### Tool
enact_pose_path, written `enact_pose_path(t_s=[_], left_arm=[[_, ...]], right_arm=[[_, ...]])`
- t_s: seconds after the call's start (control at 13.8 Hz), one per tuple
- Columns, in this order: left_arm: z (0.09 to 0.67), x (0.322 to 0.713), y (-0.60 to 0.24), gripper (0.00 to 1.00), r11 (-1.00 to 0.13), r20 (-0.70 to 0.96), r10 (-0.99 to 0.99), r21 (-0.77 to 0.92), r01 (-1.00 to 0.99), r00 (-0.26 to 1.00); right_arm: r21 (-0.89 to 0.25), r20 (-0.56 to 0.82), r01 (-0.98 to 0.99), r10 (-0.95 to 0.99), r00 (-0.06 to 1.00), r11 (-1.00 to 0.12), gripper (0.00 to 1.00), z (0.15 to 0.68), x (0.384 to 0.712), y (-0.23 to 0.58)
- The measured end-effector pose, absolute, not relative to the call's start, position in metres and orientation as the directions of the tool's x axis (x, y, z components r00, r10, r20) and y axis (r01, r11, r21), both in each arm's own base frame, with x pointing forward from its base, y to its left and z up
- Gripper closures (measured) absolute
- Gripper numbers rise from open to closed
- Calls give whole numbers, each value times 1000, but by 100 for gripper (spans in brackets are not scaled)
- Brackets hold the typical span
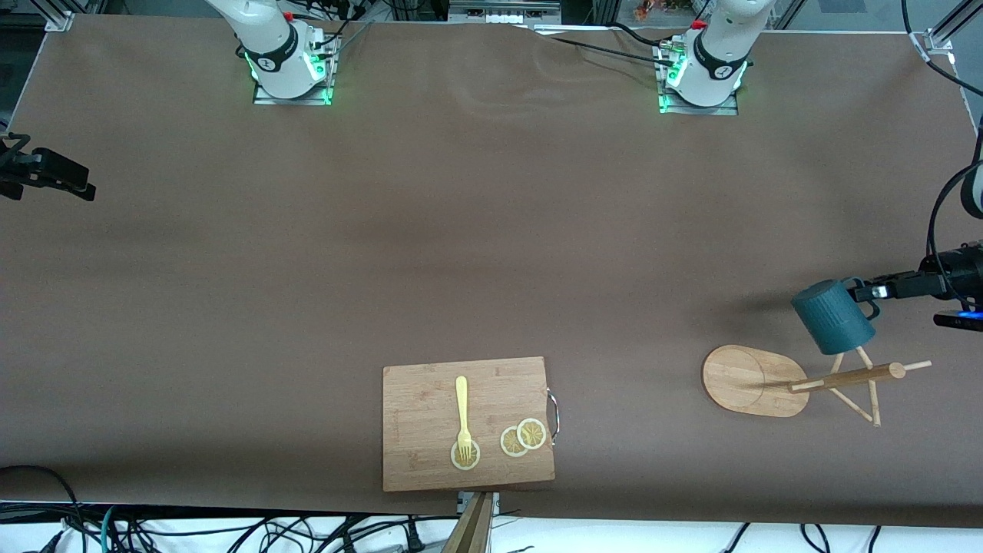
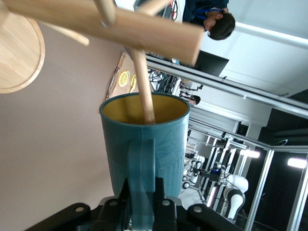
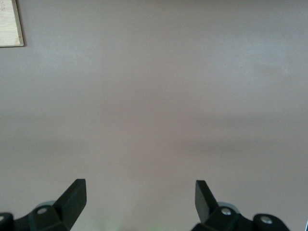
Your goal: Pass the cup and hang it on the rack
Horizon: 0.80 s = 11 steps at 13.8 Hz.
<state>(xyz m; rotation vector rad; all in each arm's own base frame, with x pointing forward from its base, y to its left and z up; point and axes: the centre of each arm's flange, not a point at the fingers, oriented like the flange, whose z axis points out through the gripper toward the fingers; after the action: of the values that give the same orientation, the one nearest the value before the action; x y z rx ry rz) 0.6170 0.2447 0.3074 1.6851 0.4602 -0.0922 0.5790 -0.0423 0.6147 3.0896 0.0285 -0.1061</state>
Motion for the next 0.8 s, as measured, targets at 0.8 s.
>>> enact_pose_path(t_s=[0.8], left_arm=[[280, 643, 265, 79, -13, -422, 255, 898, 439, 870]], right_arm=[[49, -70, 20, 16, 997, -999, 0, 614, 579, -42]])
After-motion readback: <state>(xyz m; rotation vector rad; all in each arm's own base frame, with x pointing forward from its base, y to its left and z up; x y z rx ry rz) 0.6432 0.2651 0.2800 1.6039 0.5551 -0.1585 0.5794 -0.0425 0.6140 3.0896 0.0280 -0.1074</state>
